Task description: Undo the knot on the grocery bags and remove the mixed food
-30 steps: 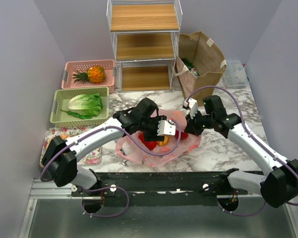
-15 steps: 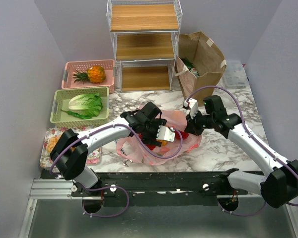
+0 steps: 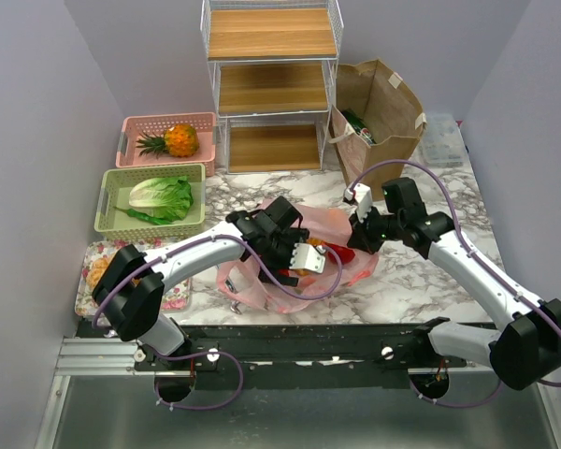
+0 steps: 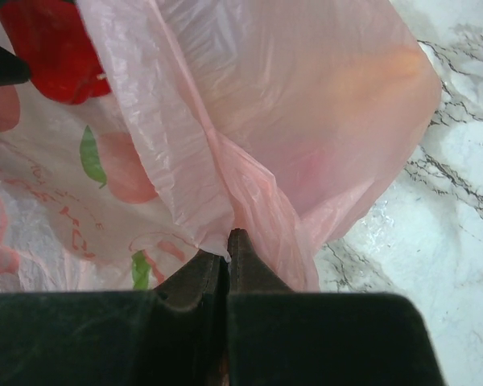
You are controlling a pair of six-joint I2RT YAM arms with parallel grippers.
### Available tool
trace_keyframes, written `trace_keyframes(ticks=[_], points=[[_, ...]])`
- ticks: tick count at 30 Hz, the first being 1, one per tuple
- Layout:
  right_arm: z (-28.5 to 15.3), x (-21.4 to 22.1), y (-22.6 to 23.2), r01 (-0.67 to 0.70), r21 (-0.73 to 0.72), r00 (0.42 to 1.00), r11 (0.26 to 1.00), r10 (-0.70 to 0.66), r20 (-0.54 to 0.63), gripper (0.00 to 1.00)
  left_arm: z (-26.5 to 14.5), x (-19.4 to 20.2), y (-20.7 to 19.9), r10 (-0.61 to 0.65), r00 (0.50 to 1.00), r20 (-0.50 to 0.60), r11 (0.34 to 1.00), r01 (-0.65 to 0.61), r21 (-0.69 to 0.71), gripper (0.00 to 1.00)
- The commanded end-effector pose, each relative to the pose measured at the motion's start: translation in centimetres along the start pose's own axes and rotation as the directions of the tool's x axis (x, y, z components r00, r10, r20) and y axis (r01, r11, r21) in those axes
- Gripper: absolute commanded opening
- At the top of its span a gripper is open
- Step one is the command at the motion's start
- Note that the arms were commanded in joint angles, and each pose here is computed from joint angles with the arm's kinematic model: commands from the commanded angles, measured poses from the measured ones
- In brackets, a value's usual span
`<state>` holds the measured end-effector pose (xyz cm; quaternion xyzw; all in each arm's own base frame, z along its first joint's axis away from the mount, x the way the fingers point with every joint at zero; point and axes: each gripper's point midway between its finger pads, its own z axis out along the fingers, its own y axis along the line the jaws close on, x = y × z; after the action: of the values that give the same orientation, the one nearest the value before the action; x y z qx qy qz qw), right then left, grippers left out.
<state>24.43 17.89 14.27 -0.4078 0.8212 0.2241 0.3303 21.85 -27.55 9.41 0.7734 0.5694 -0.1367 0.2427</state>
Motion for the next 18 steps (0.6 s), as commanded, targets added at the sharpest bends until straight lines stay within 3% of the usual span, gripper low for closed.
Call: trace_keyframes(ticks=[1,9,12,14,18], points=[[-0.3,-0.8,-0.7,0.019,0.027,1.0,0.999,-0.019,0.003,0.01,-0.6,3.5,-4.8,-0.076,0.989,-0.128,0.984,0.095,0.15,0.93],[-0.1,-1.1,-0.7,0.019,0.019,1.0,1.0,-0.019,0.007,0.01,1.9,6.6,-4.1,-0.094,0.967,-0.238,0.988,0.12,0.098,0.92],[-0.1,-1.2,-0.8,0.024,0.02,1.0,1.0,-0.024,0.005,0.01,2.9,6.9,-3.2,-0.1,0.962,-0.254,0.989,0.124,0.078,0.86],[-0.1,-1.2,-0.8,0.025,0.023,1.0,0.999,-0.025,0.006,0.01,2.7,5.7,-2.2,-0.107,0.972,-0.212,0.991,0.12,0.054,0.77],[-0.2,-1.1,-0.7,0.023,0.024,1.0,0.999,-0.023,0.008,0.01,0.2,0.4,-0.6,-0.122,0.992,-0.015,0.992,0.122,0.022,0.66]])
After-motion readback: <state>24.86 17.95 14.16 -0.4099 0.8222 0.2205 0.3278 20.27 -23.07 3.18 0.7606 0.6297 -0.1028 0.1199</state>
